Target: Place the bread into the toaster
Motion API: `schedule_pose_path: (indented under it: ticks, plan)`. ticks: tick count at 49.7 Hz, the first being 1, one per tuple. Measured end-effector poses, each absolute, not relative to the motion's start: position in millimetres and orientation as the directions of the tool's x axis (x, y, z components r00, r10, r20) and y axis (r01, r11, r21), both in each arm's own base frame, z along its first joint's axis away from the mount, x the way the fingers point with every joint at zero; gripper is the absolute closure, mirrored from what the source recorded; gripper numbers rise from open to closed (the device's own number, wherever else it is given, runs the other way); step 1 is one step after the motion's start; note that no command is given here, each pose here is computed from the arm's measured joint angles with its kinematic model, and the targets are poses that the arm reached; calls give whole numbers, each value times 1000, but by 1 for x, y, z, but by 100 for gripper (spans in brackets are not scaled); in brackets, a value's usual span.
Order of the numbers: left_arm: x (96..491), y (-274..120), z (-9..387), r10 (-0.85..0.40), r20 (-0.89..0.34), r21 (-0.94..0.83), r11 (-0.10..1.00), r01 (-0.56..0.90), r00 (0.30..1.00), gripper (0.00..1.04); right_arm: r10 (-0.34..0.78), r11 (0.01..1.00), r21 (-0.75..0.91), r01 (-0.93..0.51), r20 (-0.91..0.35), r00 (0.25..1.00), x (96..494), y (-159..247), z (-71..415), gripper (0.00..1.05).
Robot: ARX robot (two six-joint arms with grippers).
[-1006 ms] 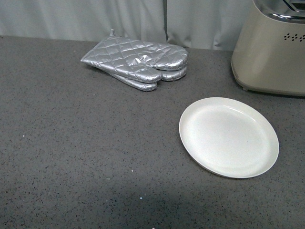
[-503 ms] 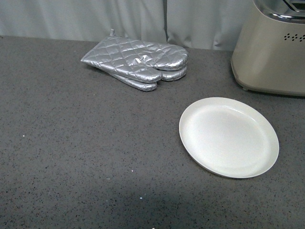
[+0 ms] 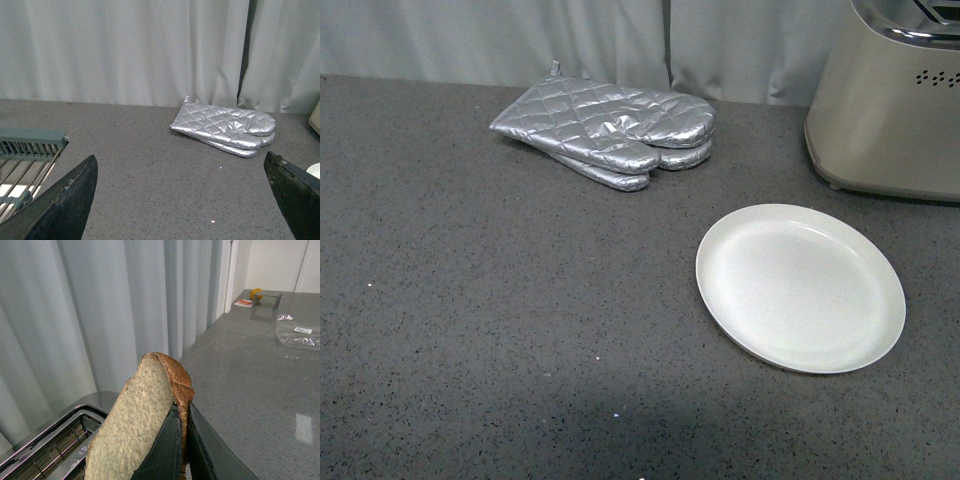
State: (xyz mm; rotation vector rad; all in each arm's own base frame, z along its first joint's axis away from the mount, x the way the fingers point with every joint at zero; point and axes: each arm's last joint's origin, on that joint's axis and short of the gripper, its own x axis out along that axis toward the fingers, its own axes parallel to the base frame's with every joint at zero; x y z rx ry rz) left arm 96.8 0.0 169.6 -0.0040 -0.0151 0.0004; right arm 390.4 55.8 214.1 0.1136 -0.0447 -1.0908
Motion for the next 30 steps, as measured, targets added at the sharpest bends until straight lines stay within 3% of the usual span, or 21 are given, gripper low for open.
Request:
schedule_pose_path:
  ticks: [14,30]
  plan:
    - [97,0,170,0,15,-4,1000,0,1000,7,-898,440,155,884,74,434,390,61,213,104]
    - [97,0,170,0,15,-4,1000,0,1000,7,-906,419,51,907,83,414,388,66,199,104]
